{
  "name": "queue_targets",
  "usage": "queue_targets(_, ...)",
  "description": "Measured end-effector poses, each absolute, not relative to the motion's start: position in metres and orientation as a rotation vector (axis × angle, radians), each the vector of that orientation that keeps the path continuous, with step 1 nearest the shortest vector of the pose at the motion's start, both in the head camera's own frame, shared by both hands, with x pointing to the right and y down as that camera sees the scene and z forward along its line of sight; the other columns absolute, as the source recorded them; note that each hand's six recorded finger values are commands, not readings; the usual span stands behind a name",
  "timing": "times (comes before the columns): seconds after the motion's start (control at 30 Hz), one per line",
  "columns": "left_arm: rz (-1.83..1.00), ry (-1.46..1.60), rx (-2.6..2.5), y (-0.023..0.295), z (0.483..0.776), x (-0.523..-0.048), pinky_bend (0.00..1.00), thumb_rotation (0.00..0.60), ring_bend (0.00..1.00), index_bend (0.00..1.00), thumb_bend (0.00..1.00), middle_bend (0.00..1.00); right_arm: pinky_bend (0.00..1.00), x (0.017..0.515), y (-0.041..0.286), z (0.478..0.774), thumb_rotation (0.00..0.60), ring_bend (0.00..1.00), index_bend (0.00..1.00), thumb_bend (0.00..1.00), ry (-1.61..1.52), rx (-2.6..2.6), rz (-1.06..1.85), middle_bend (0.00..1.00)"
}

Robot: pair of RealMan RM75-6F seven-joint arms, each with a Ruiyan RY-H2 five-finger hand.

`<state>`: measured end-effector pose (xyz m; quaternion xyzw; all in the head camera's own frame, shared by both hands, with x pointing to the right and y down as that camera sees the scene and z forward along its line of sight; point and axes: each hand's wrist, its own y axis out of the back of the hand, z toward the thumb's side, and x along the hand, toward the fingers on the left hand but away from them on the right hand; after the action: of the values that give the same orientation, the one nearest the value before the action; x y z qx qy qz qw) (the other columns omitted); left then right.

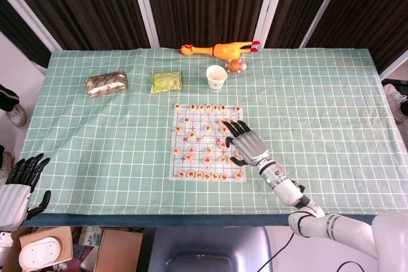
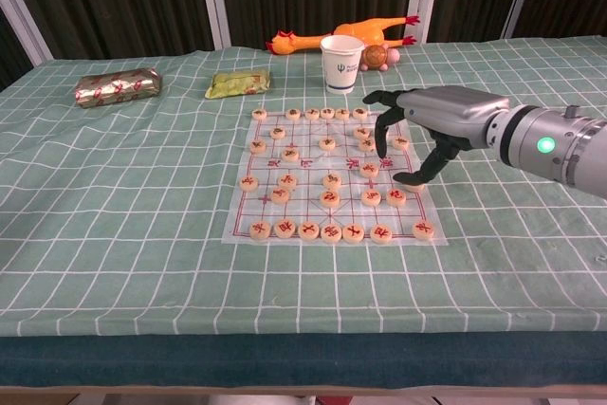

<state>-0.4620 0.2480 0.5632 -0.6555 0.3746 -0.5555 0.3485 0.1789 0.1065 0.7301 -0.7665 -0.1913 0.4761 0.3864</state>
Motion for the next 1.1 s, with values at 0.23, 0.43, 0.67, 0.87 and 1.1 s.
queue_targets(0.23, -1.439, 0.966, -1.702, 0.248, 0.563, -0.462, 0.0, 0.6, 0.0, 0.0, 0.46, 0.0, 0.0, 0.17, 0.112, 0.741, 0.6, 0.0, 0.56, 0.43, -0.449, -1.943, 1.22, 0.01)
queue_targets(0.43, -1.437, 0.967, -1.704, 0.248, 0.563, -0.461, 0.0, 0.6, 0.0, 0.0, 0.46, 0.0, 0.0, 0.159, 0.117, 0.746, 0.6, 0.0, 0.56, 0.43, -0.437, -1.956, 1.211, 0.02)
queue_targets(0.67, -1.435, 0.97, -1.707, 0.248, 0.563, -0.462, 0.0, 0.6, 0.0, 0.0, 0.46, 0.0, 0.0, 0.152, 0.122, 0.755, 0.6, 0.0, 0.57, 0.45, -0.404, -1.954, 1.216, 0.02)
queue_targets(0.87, -1.432, 0.973, -1.708, 0.249, 0.562, -0.462, 0.0, 0.6, 0.0, 0.0, 0.46, 0.0, 0.0, 0.151, 0.123, 0.76, 0.6, 0.0, 0.57, 0.46, -0.39, -1.944, 1.229, 0.02)
queue_targets(1.1, -1.429, 0.974, -1.709, 0.249, 0.561, -0.462, 0.0, 0.6, 0.0, 0.0, 0.46, 0.0, 0.0, 0.15, 0.123, 0.761, 0.6, 0.0, 0.6, 0.46, -0.387, -1.942, 1.233, 0.03)
